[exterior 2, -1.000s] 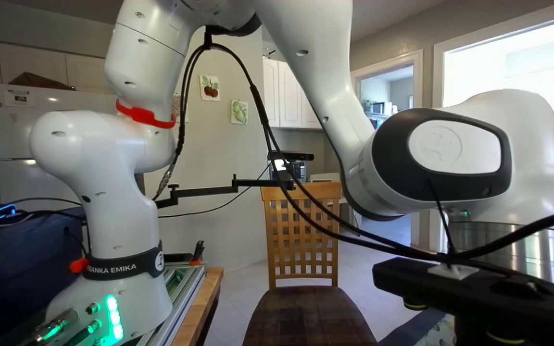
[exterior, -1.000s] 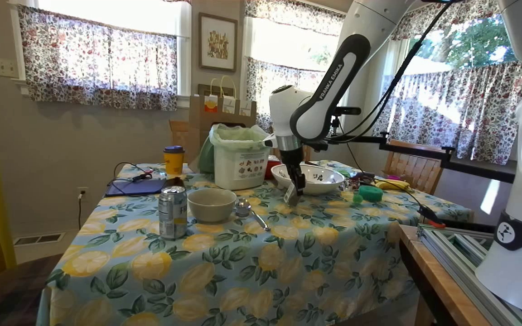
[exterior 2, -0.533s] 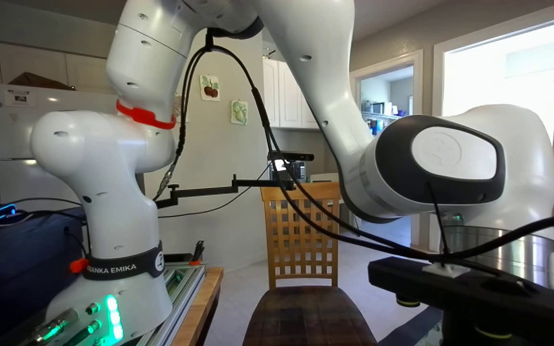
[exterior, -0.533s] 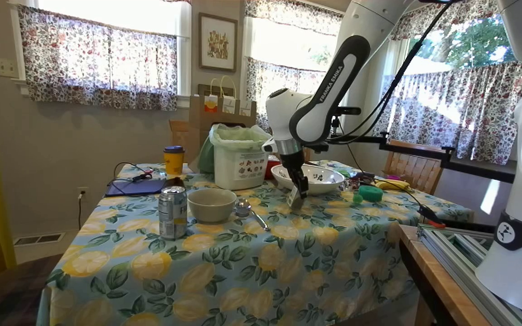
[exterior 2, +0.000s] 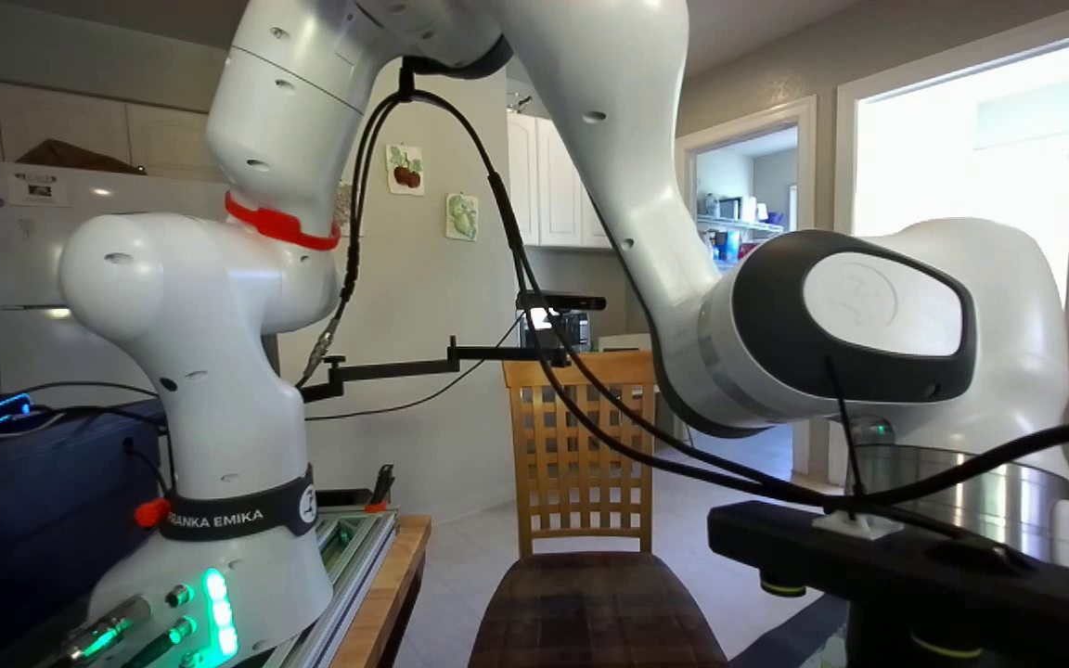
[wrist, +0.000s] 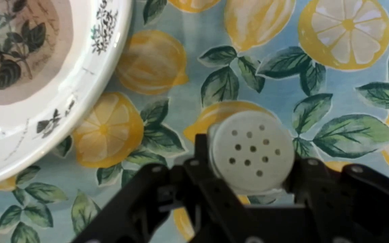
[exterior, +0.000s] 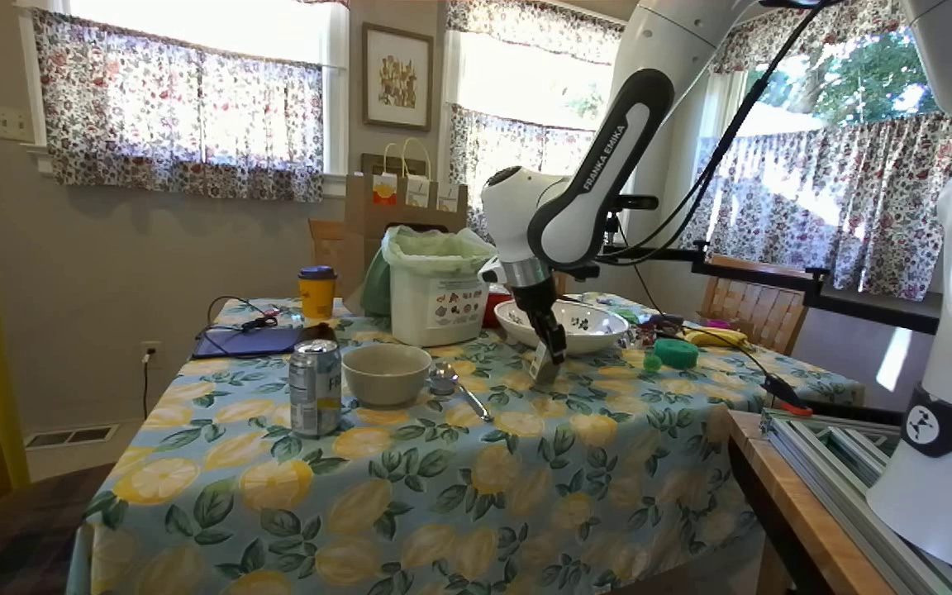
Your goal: Put some of the contents of the clear glass container into the bowl on the left
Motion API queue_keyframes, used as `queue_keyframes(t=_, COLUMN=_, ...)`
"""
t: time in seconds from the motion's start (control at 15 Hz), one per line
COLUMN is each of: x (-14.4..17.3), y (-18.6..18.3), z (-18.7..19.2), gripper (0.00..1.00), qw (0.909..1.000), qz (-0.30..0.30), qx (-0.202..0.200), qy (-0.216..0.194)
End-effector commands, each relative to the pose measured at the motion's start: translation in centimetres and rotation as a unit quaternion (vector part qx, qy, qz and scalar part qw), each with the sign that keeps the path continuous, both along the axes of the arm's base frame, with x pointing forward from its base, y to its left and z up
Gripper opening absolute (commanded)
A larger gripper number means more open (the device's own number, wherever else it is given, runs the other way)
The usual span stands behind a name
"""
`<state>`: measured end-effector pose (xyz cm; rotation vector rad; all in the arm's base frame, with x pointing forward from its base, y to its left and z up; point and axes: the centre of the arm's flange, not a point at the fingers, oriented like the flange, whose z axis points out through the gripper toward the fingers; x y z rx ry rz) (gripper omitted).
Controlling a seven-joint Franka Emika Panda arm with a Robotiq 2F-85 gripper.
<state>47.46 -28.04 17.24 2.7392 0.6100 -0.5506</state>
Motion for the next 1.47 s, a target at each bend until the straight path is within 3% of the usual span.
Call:
queue_keyframes(t=0.0, x=0.9, y=-0.4, z=-0.5, gripper=0.25, qw=0.9998, qz=-0.003, qx=-0.016, qy=0.012)
queue_keyframes(t=0.13, x=1.2, y=-0.4, z=-0.6, gripper=0.25, qw=0.9997, qz=-0.005, qx=-0.016, qy=0.015)
queue_keyframes(t=0.2, x=1.3, y=-0.4, z=-0.7, gripper=0.46, qw=0.9996, qz=-0.007, qx=-0.02, qy=0.017)
queue_keyframes(t=0.27, x=1.5, y=-0.5, z=-0.7, gripper=0.75, qw=0.9995, qz=-0.011, qx=-0.022, qy=0.018)
queue_keyframes(t=0.4, x=1.7, y=-0.7, z=-0.5, gripper=0.79, qw=0.9994, qz=-0.015, qx=-0.026, qy=0.018)
queue_keyframes(t=0.6, x=2.5, y=-1.0, z=1.1, gripper=0.99, qw=0.9993, qz=-0.026, qx=-0.027, qy=0.003)
queue_keyframes(t=1.0, x=4.6, y=-1.8, z=10.4, gripper=1.0, qw=0.9936, qz=-0.093, qx=-0.011, qy=-0.062)
queue_keyframes(t=1.4, x=4.1, y=-1.1, z=21.6, gripper=1.0, qw=0.9651, qz=-0.232, qx=0.049, qy=-0.111)
